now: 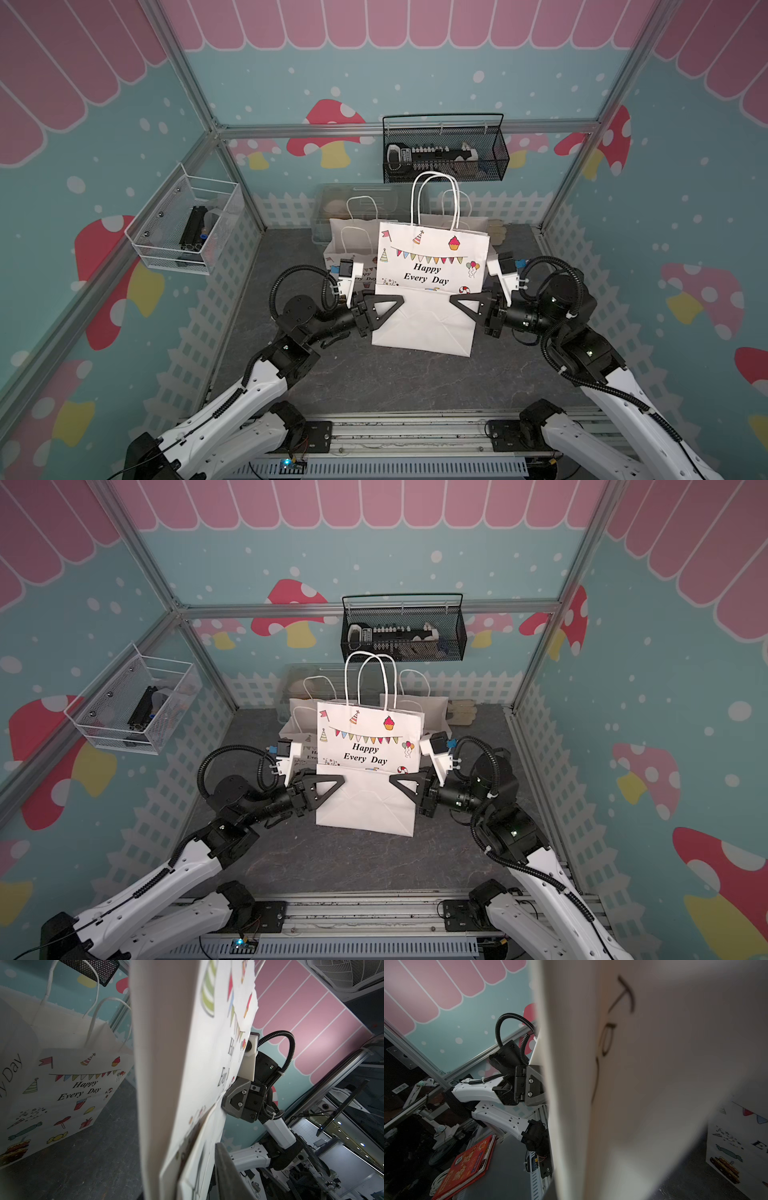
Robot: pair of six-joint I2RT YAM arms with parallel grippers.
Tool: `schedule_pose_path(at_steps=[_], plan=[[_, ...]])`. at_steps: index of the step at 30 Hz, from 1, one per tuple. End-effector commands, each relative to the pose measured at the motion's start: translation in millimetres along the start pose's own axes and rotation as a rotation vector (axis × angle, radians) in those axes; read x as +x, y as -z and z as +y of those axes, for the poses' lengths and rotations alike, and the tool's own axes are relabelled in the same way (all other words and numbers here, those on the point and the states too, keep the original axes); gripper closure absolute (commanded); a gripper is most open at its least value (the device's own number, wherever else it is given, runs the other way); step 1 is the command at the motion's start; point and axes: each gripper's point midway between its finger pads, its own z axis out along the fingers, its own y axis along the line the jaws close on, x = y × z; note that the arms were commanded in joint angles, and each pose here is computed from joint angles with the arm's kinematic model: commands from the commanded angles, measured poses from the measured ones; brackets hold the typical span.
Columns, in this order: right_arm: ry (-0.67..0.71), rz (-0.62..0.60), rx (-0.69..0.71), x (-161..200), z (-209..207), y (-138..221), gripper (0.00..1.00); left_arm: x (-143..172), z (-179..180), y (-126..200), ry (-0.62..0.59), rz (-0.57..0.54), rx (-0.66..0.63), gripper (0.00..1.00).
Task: Put away the paper bag
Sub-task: Press the paper bag.
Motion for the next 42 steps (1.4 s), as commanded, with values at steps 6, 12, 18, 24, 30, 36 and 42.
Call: schedule_pose_path(at_steps=[6, 12, 18, 24, 30, 36, 42], plan=[[0.005, 0.020, -0.014, 6, 4, 2, 1.00, -7, -15, 8, -0.040, -0.029, 0.046, 0.53], [-0.008, 0.059, -0.052, 17, 9, 2, 1.00, -3, -11, 9, -0.034, -0.023, 0.036, 0.56], [-0.020, 0.085, -0.059, 26, 9, 3, 1.00, 1, -4, 7, -0.018, -0.011, 0.023, 0.63], [-0.019, 0.084, -0.042, 27, 6, 4, 1.00, 10, 8, 3, -0.005, 0.016, -0.023, 0.74], [0.030, 0.099, 0.182, 32, -21, 20, 0.66, 22, 31, -1, -0.009, 0.072, -0.191, 0.95], [0.059, 0.071, 0.334, 28, -35, 38, 0.22, 42, 44, -12, 0.007, 0.134, -0.298, 1.00], [0.057, 0.055, 0.498, 18, -41, 66, 0.07, 51, 26, -31, 0.015, 0.186, -0.345, 1.00]])
